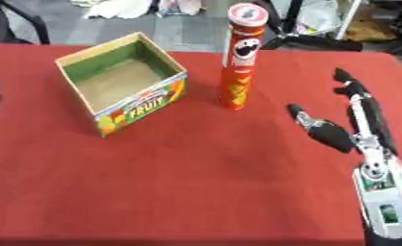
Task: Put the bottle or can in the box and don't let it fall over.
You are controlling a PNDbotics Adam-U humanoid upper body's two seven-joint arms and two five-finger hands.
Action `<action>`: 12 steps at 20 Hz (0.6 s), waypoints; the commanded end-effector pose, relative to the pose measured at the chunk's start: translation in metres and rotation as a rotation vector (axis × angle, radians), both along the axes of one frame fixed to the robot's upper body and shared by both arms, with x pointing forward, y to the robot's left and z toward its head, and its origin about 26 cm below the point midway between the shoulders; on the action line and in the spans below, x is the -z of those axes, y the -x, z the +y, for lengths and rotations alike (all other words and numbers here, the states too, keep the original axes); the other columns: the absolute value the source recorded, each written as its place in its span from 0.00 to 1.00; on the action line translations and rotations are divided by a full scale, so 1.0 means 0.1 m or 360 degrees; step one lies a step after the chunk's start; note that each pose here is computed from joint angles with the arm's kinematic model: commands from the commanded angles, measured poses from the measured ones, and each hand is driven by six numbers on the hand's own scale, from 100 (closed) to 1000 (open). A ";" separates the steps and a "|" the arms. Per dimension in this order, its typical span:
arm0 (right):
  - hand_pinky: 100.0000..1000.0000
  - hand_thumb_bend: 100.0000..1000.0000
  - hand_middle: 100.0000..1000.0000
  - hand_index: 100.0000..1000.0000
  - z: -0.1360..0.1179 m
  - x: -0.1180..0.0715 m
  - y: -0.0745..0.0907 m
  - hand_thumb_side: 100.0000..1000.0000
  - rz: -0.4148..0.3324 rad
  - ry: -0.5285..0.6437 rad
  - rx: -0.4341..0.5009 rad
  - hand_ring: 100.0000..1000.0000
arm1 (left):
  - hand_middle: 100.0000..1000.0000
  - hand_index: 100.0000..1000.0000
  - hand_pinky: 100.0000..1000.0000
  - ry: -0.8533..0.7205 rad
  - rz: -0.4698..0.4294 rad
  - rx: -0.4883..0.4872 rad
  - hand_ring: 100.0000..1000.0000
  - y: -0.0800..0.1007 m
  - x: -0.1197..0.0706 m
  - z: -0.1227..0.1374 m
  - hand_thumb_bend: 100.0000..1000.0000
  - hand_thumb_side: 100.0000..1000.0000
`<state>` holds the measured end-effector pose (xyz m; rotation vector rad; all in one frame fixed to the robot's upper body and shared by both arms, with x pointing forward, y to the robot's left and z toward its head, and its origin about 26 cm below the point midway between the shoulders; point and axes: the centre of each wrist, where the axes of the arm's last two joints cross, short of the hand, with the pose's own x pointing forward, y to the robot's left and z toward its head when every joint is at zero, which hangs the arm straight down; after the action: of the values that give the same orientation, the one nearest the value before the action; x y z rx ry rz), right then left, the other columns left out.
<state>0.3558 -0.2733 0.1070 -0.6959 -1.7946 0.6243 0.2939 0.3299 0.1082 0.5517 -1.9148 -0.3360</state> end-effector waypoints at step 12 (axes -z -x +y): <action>0.94 0.50 0.88 1.00 0.18 -0.07 -0.40 0.50 0.0121 -0.0229 -0.0199 0.83 | 0.76 0.87 0.89 -0.0019 -0.0018 0.0034 0.82 0.00 -0.05 0.01 0.42 0.77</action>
<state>0.3920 -0.2555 0.1061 -0.4657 -1.7826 0.5947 0.2940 0.3301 0.1069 0.5370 -1.9127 -0.3485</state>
